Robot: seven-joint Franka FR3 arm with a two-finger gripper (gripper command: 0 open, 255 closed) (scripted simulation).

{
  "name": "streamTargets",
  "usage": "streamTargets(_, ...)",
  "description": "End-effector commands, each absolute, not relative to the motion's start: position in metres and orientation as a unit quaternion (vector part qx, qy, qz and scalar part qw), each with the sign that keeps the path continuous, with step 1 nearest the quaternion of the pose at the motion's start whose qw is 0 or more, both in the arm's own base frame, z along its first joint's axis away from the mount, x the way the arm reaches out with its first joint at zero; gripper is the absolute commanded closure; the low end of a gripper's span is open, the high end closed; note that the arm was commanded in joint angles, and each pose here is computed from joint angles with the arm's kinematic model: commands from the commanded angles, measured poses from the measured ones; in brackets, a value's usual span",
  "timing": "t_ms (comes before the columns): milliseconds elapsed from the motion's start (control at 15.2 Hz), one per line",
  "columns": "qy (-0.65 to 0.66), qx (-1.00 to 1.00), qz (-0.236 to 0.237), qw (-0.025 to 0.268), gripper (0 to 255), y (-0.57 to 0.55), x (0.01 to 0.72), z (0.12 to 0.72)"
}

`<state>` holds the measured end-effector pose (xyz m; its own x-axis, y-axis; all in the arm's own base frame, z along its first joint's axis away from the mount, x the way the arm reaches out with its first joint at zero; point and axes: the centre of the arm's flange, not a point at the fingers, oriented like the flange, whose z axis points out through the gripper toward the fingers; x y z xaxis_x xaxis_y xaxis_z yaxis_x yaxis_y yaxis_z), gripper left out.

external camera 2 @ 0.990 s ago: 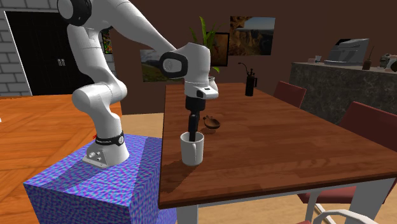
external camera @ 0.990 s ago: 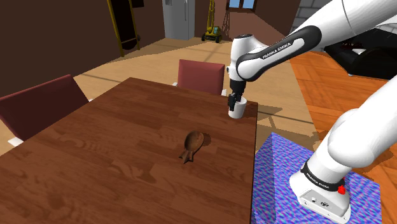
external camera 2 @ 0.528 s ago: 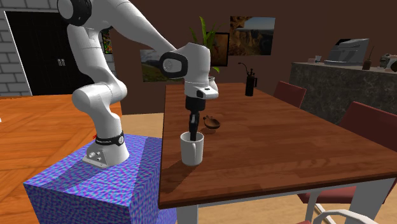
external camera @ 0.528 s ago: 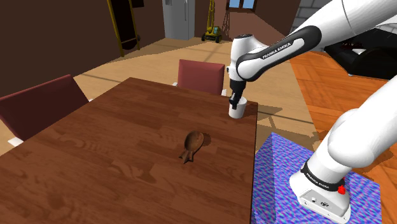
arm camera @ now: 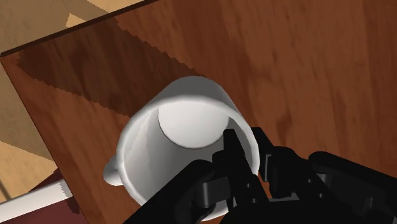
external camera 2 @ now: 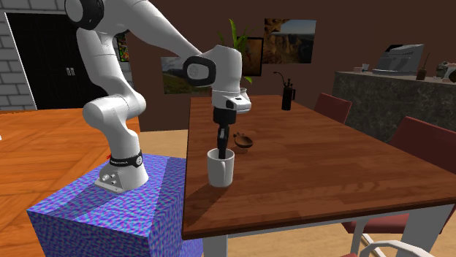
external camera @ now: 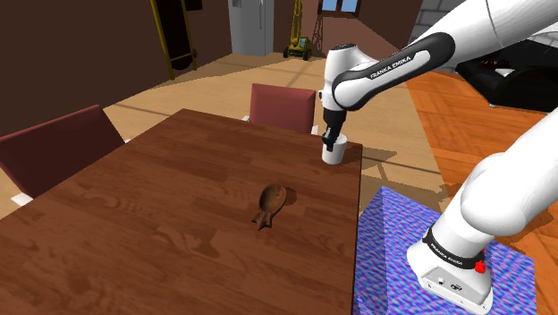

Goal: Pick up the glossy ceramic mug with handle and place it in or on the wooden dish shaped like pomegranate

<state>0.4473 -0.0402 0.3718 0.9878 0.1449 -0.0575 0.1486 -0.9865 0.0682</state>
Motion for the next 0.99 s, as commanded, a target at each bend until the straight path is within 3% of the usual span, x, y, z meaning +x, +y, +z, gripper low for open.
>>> streamTargets(0, 0.074, 0.996, -0.026, 0.036, 255, -0.040, 0.446, 0.383)
streamTargets(924, 0.074, 0.996, -0.026, 0.036, 255, -0.040, 0.446, 0.456)
